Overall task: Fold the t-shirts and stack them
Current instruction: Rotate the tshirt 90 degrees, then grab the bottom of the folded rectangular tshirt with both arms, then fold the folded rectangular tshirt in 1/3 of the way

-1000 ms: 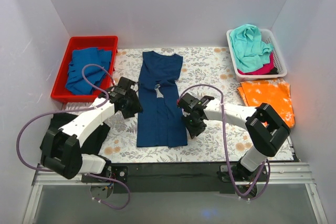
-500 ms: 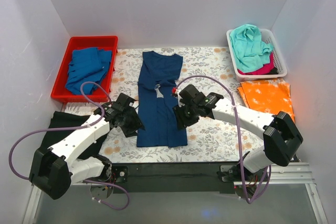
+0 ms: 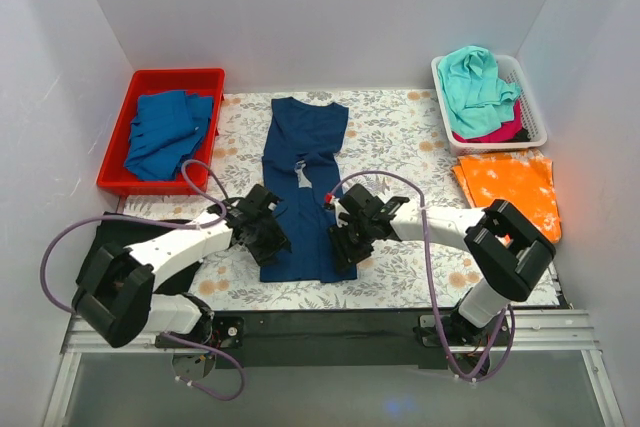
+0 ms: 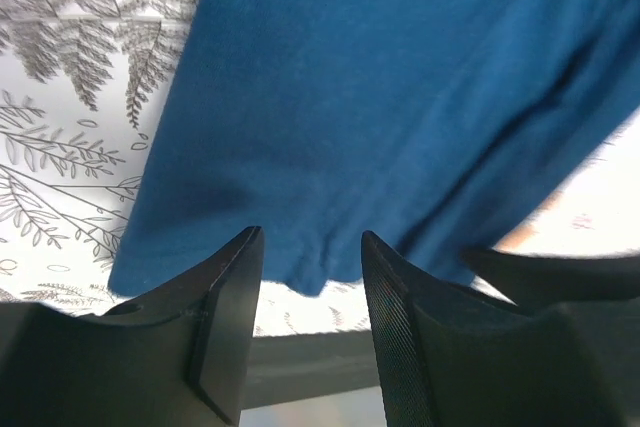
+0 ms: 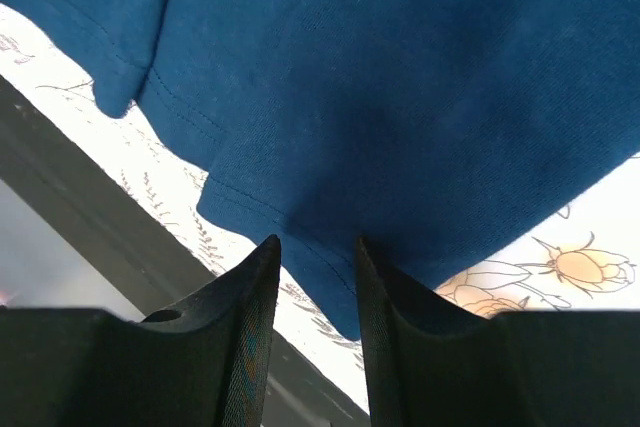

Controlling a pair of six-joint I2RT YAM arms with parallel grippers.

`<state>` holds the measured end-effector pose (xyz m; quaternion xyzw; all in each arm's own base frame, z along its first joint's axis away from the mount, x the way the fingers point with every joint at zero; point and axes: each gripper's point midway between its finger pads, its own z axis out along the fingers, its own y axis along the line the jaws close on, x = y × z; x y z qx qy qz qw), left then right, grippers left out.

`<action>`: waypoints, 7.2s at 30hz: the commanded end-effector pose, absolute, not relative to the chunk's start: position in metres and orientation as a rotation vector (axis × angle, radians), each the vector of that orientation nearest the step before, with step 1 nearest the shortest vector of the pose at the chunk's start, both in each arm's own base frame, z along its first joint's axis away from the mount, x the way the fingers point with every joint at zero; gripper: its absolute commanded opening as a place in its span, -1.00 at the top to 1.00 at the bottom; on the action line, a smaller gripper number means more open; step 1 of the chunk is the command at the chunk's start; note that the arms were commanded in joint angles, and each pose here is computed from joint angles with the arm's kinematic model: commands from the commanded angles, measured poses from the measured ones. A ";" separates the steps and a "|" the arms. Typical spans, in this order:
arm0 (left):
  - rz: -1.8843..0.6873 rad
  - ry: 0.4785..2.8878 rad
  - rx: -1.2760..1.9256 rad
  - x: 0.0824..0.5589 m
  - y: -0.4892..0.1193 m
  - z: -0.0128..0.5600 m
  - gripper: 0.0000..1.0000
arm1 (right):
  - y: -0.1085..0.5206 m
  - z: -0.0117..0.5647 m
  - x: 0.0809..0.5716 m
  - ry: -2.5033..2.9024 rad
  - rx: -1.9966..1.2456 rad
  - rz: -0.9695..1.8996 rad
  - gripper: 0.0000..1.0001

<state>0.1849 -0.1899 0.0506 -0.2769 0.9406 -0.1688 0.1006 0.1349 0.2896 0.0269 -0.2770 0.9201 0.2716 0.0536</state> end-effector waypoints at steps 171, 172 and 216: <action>-0.452 2.555 -0.520 0.375 -0.191 0.101 0.12 | 0.289 0.092 0.347 2.543 -0.602 0.530 0.17; -0.453 2.568 -0.509 0.367 -0.192 0.096 0.14 | 0.288 0.092 0.341 2.546 -0.607 0.534 0.17; -0.248 2.602 -0.515 0.260 -0.183 0.102 0.21 | 0.260 0.099 0.255 2.584 -0.640 0.528 0.34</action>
